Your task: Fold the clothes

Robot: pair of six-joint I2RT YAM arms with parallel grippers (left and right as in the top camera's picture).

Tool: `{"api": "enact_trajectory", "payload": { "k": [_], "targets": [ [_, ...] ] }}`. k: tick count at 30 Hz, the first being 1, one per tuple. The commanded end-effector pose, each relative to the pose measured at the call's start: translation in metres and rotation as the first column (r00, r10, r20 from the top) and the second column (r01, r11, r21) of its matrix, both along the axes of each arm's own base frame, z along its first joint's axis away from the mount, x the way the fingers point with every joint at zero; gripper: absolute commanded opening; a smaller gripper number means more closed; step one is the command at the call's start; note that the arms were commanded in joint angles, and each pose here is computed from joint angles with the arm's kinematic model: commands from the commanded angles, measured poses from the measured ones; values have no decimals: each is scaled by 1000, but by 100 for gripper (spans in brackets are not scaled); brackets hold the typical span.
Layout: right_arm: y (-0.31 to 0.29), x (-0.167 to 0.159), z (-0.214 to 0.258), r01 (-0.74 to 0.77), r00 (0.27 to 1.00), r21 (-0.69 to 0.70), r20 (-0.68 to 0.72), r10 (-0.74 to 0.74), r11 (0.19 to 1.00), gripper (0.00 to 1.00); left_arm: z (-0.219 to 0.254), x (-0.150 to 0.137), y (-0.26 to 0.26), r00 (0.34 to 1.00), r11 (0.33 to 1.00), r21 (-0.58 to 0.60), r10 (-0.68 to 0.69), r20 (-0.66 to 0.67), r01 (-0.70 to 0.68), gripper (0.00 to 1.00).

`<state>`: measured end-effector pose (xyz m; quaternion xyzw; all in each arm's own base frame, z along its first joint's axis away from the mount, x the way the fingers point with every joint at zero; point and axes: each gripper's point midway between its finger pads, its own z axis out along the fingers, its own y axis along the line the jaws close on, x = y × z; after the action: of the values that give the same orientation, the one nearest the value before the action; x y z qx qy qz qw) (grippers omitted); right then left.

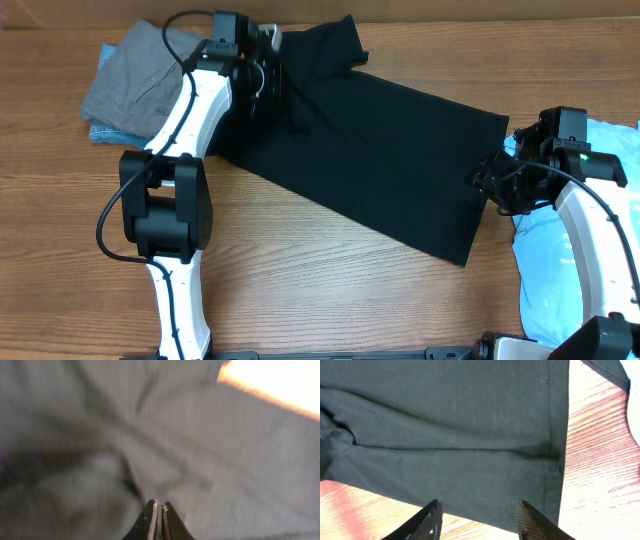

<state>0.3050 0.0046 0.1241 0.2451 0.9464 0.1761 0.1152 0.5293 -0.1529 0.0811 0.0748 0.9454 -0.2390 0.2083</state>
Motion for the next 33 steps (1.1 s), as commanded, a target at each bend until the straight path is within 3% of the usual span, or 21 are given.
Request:
{"api": "enact_trajectory", "payload": {
  "k": [1,4,8,19,26,30,33],
  "targets": [
    [1,4,4,-5,1000,-5,14,5,1000,51,-15,-23,-8,994,993,63,-96,-52,99,11],
    [1,4,4,-5,1000,-5,13,5,1000,51,-27,-37,0,991,982,164,-75,-114,94,4],
    [1,3,3,-5,1000,-4,9,5,1000,51,-41,-51,5,984,962,253,-65,-164,106,4],
    [-1,3,3,-2,1000,-16,9,2,1000,51,-81,-58,15,987,942,324,-38,-154,87,4],
    [-2,4,3,0,1000,-23,11,0,1000,51,-69,-3,2,993,962,274,-37,114,5,4],
    [-2,2,2,0,1000,-21,3,0,1000,51,-15,29,-15,974,984,174,-12,226,-28,4],
    [-2,2,2,0,1000,-21,3,0,1000,50,23,47,-18,956,986,162,-6,294,-44,4]
  ]
}}
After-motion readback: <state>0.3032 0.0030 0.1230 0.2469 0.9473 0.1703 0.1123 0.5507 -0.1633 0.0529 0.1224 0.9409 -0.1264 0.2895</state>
